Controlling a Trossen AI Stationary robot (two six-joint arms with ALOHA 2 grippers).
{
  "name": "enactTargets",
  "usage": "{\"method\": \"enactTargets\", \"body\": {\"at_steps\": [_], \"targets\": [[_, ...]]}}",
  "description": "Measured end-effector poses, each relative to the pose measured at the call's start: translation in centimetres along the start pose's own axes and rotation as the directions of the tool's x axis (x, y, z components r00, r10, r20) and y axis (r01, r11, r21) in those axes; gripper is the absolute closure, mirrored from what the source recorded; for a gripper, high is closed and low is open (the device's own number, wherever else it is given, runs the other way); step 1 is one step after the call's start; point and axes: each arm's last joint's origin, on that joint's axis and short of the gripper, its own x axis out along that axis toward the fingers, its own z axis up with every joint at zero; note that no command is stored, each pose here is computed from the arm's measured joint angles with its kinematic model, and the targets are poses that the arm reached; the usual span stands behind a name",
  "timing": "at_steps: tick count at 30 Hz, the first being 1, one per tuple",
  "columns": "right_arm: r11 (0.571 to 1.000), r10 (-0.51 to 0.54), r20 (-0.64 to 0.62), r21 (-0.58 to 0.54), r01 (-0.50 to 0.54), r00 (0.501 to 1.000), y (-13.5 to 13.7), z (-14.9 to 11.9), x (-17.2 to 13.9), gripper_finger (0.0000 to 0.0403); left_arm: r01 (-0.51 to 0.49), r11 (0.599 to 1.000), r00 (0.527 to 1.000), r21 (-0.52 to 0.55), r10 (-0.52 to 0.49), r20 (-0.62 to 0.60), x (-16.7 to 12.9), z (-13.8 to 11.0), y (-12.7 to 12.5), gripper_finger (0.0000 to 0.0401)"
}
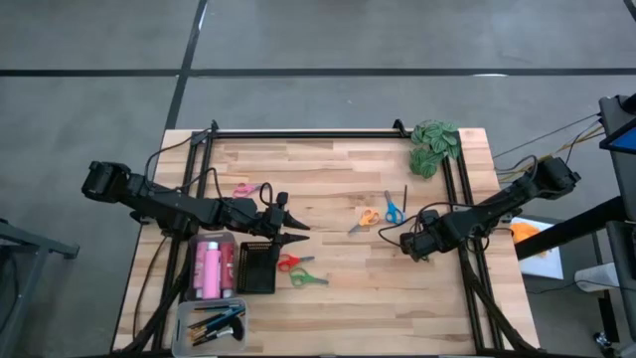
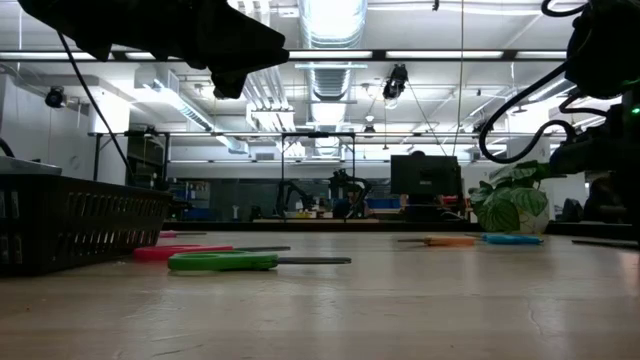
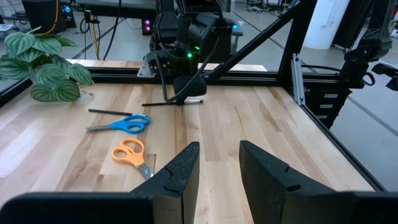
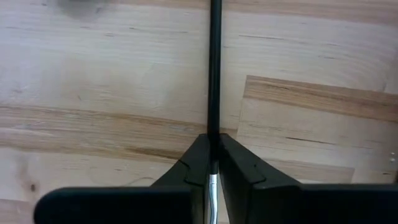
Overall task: Pick & Place Paint Supplies
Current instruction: Put the silver paint brush into the transparent bin
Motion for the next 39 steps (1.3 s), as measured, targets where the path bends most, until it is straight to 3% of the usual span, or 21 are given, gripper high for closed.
{"method": "enactTargets", "body": {"at_steps": [13, 22, 27, 30, 32, 36, 39], "targets": [[0.998, -0.039, 0.03, -0.051, 0.041, 0.999, 0.3, 0.1, -1.2, 0.0383, 0.0, 1.0, 1.0, 0.0, 0.0, 0.0, 0.0, 0.0, 0.0, 0.0287], [0.985, 0.105, 0.096, -0.15, -0.09, 0.99, 2.8, 0.1, -4.5, 0.0383, 0.0, 1.0, 1.0, 0.0, 0.0, -0.004, 0.0, 0.0, 0.0, 0.0288], [0.944, 0.247, 0.207, -0.272, -0.187, 0.947, 4.6, 0.0, -7.3, 0.0383, 0.0, 1.0, 1.0, 0.0, 0.0, -0.006, 0.0, -0.1, 0.0, 0.0288], [0.895, 0.358, 0.301, -0.382, -0.232, 0.884, 5.5, -0.3, -9.3, 0.0383, -0.001, 1.0, 1.0, 0.0, 0.001, -0.009, 0.0, -0.1, 0.0, 0.0288], [0.851, 0.437, 0.377, -0.467, -0.239, 0.817, 6.0, -0.8, -10.5, 0.0383, -0.001, 1.0, 1.0, 0.0, 0.001, -0.009, 0.0, -0.1, 0.0, 0.0288], [0.735, 0.618, 0.494, -0.639, -0.226, 0.612, 7.1, -2.5, -12.5, 0.0383, -0.001, 1.0, 1.0, 0.0, 0.001, -0.009, 0.0, -0.1, 0.0, 0.0288], [0.645, 0.717, 0.494, -0.737, -0.201, 0.491, 7.9, -3.9, -13.3, 0.0383, 0.0, 1.0, 1.0, 0.001, 0.0, -0.008, 0.0, -0.1, 0.0, 0.0288]]}}
